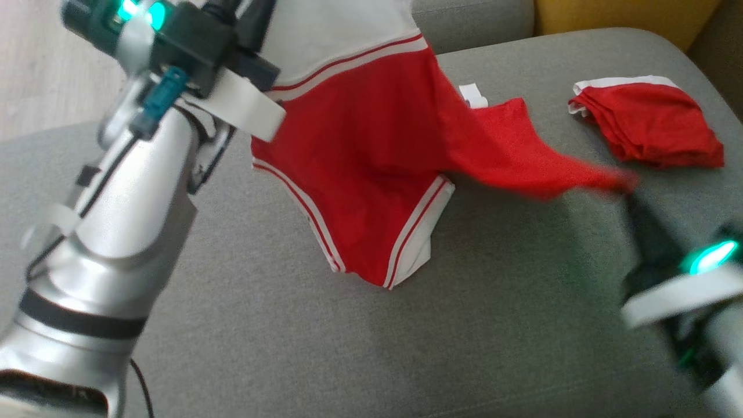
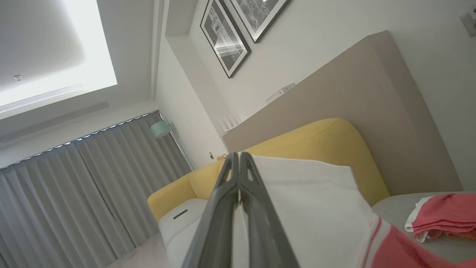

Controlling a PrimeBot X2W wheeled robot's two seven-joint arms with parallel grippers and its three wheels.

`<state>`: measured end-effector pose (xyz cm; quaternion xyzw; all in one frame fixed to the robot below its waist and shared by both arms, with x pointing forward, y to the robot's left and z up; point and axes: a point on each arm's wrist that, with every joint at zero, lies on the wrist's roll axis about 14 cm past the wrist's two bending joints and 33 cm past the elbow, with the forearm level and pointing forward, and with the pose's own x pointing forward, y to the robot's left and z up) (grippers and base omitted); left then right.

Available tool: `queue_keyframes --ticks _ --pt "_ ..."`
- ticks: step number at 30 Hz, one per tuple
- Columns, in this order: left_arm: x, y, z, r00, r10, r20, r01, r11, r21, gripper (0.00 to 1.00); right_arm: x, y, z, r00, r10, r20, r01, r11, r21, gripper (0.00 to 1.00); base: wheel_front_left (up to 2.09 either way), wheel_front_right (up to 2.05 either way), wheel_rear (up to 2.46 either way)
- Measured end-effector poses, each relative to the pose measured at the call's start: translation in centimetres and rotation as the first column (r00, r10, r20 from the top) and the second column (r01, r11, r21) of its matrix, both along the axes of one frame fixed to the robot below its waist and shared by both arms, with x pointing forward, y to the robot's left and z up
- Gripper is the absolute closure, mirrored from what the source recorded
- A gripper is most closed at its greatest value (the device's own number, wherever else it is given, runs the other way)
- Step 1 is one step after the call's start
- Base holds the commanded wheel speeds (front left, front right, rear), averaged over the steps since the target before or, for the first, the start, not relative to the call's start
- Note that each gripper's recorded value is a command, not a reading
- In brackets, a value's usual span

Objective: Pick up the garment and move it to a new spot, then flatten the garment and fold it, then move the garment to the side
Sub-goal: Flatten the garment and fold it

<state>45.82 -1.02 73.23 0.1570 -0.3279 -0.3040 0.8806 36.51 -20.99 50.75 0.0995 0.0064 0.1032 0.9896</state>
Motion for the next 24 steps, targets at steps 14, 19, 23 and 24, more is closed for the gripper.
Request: queue_keyframes --ticks 14,19,23,24 --pt "8.4 1.9 8.4 0.981 0.087 0.176 -0.086 0.996 -0.012 1.00 16.9 -3.2 19.0 0.970 0.026 0.240 0.015 0.986 -0.168 1.00 0.00 0.00 0.00" --pt "13.3 3.3 9.9 0.952 0.179 0.248 -0.190 0.982 0.019 1.00 23.6 -3.3 18.4 0.975 0.005 0.220 0.039 0.980 -0.198 1.00 0.00 0.00 0.00" --pt "16.0 4.6 10.0 0.917 0.247 0.314 -0.263 0.965 0.010 1.00 27.8 -3.7 16.7 0.971 -0.022 0.238 0.070 0.978 -0.196 1.00 0.00 0.00 0.00" --pt "16.4 4.8 9.8 0.911 0.252 0.327 -0.270 0.963 0.008 1.00 28.6 -3.7 16.3 0.970 -0.025 0.243 0.074 0.978 -0.195 1.00 0.00 0.00 0.00"
